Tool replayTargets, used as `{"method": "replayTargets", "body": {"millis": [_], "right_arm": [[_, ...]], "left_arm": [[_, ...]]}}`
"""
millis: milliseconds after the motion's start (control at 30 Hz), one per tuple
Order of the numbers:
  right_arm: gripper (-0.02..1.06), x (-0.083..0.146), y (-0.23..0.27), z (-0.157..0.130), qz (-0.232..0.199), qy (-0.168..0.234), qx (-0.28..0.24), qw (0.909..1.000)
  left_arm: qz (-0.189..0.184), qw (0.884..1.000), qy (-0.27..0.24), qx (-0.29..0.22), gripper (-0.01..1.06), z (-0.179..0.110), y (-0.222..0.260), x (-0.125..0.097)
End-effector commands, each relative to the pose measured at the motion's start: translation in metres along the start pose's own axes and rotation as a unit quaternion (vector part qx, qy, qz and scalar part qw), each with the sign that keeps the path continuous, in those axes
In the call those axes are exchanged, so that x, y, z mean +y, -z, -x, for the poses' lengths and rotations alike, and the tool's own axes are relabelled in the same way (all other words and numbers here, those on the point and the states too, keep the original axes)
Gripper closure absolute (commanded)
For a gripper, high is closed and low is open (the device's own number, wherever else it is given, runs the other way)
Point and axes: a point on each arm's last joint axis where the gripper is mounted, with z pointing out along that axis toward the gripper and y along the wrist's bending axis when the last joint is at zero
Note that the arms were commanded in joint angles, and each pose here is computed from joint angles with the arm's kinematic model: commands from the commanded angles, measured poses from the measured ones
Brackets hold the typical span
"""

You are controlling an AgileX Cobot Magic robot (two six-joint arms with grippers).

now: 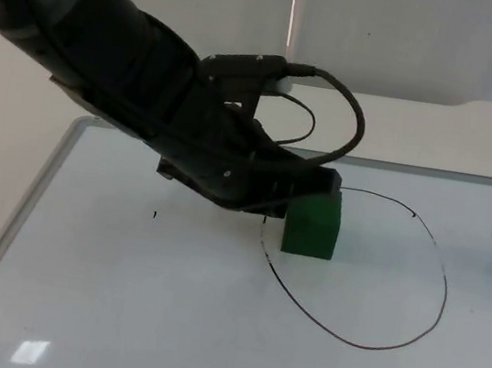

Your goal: Push the two cubes into the marked area.

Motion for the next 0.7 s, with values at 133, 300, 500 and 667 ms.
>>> {"method": "replayTargets", "body": {"millis": [133,300,500,667], "right_arm": [[-0.01,0.000,0.000,0.000,-0.004,-0.002,-0.003,1.0000],[-0.01,0.000,0.000,0.000,-0.004,-0.002,-0.003,1.0000],[-0.01,0.000,0.000,0.000,-0.004,-0.002,-0.003,1.0000],[-0.01,0.000,0.000,0.000,-0.004,-0.002,-0.003,1.0000]], "left_arm": [[-0.006,1.000,-0.023,0.001,1.05,-0.003,-0.001,-0.011],[0.025,0.999,-0.039,-0.008,1.05,0.000,-0.001,-0.003],[0.035,0.998,-0.043,-0.030,1.05,0.015,0.012,0.009],[0.038,0.996,-0.046,-0.073,1.05,0.038,0.040,0.015]]}}
